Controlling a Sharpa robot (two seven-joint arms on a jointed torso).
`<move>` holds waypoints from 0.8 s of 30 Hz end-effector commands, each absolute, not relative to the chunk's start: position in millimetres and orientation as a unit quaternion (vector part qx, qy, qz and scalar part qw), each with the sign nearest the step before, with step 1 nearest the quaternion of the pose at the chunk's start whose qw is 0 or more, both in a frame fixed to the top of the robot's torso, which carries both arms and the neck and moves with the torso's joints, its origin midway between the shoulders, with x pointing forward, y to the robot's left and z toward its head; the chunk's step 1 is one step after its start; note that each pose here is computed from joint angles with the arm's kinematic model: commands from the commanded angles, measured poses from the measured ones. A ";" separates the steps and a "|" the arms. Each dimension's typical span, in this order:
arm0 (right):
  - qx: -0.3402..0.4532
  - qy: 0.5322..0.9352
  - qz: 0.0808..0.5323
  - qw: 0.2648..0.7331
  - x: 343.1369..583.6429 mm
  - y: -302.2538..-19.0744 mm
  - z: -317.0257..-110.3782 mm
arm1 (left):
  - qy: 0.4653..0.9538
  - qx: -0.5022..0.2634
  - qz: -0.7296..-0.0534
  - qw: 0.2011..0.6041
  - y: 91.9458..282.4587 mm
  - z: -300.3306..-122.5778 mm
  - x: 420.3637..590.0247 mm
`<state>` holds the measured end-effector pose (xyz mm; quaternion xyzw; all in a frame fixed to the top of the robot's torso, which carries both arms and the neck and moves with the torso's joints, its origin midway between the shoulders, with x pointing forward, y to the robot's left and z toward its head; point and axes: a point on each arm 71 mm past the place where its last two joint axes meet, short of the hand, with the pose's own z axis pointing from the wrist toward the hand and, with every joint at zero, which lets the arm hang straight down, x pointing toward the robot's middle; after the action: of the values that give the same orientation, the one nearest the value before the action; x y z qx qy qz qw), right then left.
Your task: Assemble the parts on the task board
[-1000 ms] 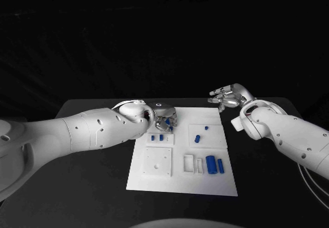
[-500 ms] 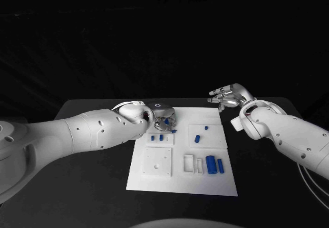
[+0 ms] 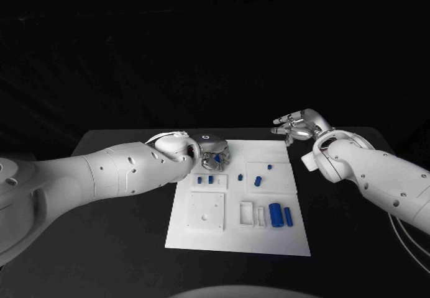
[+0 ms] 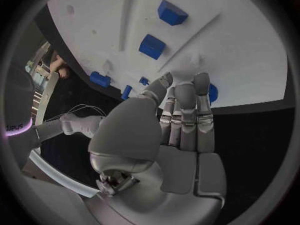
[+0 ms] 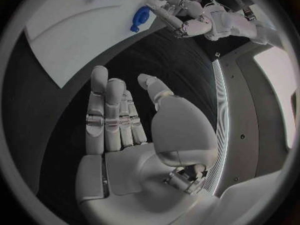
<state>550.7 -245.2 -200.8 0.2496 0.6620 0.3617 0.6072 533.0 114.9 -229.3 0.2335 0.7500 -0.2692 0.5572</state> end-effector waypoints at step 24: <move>0.174 0.692 0.367 0.597 543.6 -227.7 -196.9 | 0.743 0.181 -0.297 0.571 130.1 -225.1 530.5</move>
<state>545.5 -233.1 -196.8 0.2134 0.6771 0.3715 0.5983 531.0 131.3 -227.3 0.2040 0.7493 -0.2788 0.5649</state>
